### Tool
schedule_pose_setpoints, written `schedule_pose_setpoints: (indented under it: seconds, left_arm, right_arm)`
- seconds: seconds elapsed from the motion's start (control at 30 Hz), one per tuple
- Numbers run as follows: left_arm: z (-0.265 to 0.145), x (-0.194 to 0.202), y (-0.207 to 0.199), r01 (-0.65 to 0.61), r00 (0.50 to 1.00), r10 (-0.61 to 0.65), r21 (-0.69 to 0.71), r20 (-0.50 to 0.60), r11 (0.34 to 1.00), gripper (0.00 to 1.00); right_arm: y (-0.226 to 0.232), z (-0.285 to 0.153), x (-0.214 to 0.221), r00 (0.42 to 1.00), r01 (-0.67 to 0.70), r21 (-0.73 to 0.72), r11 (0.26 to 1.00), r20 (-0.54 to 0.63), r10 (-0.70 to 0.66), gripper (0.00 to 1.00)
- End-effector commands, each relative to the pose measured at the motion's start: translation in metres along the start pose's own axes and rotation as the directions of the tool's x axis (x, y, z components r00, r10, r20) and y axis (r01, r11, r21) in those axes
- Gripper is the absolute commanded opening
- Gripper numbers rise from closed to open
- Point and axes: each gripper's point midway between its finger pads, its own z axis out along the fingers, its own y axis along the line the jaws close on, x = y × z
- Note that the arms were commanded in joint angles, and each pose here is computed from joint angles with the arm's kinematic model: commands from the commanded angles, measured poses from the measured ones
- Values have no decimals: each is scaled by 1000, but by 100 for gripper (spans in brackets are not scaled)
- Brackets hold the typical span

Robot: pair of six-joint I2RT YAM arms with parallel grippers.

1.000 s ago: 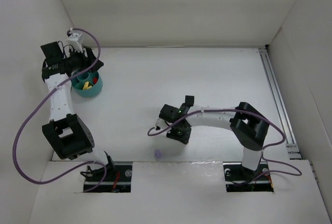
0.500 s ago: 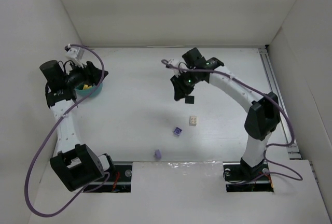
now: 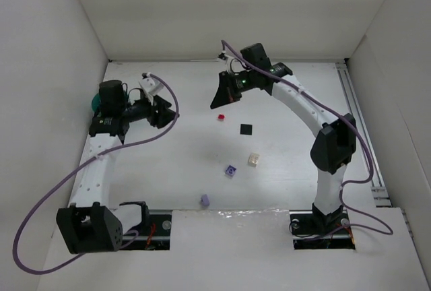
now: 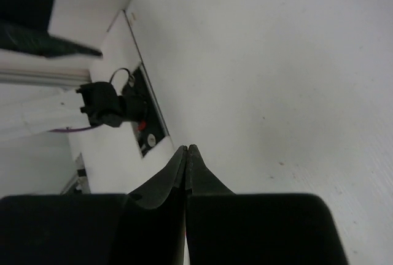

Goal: Sort the legos into containers by color

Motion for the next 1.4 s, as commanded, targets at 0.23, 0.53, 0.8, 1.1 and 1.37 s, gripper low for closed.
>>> schedule_pose_setpoints:
  seconds: [0.23, 0.53, 0.8, 1.1, 1.37]
  left_arm:
    - [17, -1, -9, -100, 995, 100, -63, -6, 993, 50]
    - [70, -15, 86, 92, 980, -129, -224, -155, 970, 51]
    - [137, 12, 195, 149, 937, -260, -409, -233, 901, 53]
    - [197, 26, 245, 103, 939, -234, -445, -251, 890, 63]
    - [232, 56, 259, 101, 931, -250, -474, -264, 875, 63]
  right_arm:
    - [-49, -31, -8, 992, 74, 193, 978, 89, -93, 5]
    - [-115, -98, -24, 971, 57, 474, 879, 179, -159, 45]
    - [-114, -120, -23, 961, 88, 529, 844, 176, -211, 46]
    - [-114, -119, -14, 966, 100, 523, 846, 154, -209, 46]
    - [-118, -115, -7, 972, 90, 513, 853, 139, -187, 46]
